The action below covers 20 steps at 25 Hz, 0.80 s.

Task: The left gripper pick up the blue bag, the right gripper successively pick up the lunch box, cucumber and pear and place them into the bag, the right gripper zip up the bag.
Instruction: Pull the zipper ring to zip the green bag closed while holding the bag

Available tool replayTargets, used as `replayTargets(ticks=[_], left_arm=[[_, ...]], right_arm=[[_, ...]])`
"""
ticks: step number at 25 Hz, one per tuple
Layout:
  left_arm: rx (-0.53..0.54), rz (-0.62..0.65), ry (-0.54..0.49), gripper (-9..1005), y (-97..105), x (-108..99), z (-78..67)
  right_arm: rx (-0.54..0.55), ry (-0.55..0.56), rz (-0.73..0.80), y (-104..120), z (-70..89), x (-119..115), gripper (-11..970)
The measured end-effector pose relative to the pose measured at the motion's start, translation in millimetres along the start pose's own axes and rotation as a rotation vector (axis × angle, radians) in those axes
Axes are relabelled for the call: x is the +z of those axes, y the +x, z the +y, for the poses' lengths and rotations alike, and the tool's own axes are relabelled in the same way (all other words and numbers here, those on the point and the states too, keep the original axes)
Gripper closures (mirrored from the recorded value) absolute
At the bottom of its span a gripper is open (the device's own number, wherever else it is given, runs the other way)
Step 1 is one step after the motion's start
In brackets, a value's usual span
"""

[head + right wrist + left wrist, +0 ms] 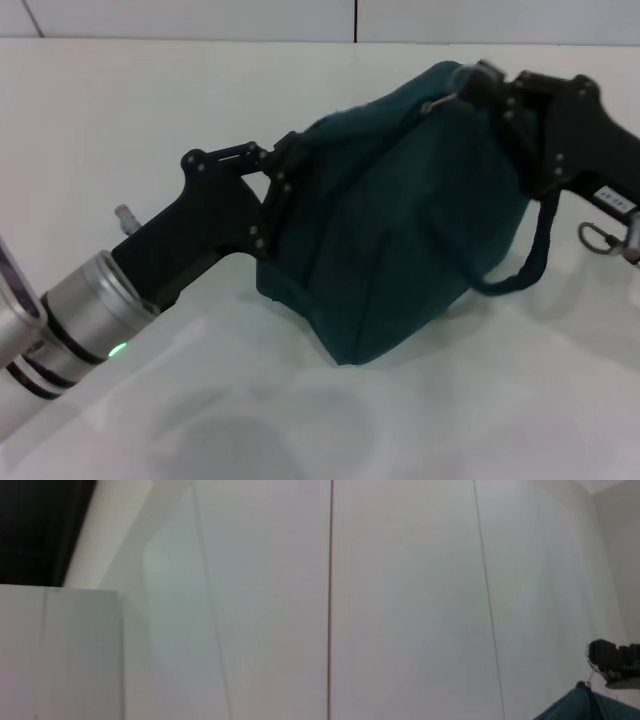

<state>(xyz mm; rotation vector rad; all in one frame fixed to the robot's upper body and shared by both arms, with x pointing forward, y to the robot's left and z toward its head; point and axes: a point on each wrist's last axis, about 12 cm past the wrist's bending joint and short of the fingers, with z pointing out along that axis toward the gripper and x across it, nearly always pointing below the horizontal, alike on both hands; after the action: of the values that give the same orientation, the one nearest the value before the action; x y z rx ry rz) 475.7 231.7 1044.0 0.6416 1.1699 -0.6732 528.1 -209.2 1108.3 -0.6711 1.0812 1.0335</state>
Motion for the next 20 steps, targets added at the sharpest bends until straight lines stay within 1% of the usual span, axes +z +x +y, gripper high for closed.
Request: replayTargets(ticks=[7,13,20], left_arm=[[0.002,0.022,-0.018,939,2.1,-6.3,0.3],[0.005,0.029,-0.059,939,2.8,-10.1,3.6],[0.008,0.033,-0.099,940,2.5,-12.2,9.3]], right_arm=[[0.074,0.129,-0.010,3.7,-8.6,-19.9,948],[0.095,0.177,-0.004,6.0,-10.4,-31.4,947],[0.109,0.227,0.011,9.9,-7.5,-47.0,947]])
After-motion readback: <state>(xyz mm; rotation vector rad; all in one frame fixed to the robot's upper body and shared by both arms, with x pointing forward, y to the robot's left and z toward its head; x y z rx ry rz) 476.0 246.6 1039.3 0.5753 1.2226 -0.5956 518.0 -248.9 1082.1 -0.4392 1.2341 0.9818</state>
